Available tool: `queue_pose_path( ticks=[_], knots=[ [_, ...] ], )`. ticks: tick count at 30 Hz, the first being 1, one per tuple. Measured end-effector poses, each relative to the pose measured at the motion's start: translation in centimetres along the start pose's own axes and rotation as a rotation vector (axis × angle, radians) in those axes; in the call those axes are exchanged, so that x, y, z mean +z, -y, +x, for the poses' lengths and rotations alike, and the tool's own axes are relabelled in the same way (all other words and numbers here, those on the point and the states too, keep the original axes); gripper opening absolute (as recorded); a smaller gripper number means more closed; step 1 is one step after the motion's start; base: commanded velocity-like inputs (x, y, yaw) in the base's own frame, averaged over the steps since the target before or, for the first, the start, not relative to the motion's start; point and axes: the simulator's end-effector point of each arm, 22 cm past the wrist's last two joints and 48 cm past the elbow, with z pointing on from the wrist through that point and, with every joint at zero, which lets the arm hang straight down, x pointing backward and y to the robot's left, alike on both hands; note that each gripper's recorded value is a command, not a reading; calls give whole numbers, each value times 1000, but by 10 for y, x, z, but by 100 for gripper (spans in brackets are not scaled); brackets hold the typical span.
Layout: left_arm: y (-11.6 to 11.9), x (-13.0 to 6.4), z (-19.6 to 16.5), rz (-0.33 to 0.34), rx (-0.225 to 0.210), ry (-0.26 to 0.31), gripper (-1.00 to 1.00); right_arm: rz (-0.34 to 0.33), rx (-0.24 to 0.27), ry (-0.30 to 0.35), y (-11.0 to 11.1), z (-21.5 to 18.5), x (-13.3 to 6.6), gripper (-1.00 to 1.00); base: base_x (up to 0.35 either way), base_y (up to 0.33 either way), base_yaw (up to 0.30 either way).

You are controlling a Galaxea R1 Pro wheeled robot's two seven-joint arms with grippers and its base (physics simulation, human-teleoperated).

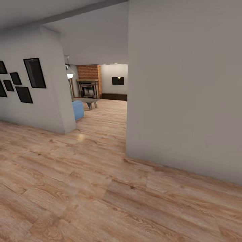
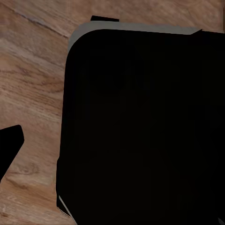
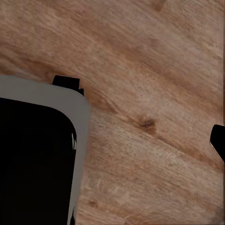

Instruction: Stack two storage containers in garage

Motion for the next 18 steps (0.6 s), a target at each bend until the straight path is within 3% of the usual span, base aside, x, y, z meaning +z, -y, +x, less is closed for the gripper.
queue_pose_path(
  ticks=[18],
  knots=[
    [0, 0, 0, 0, 0, 0, 100, -1, -1, 0, 0, 0, 0, 100, 322, 0, 6]
  ],
)
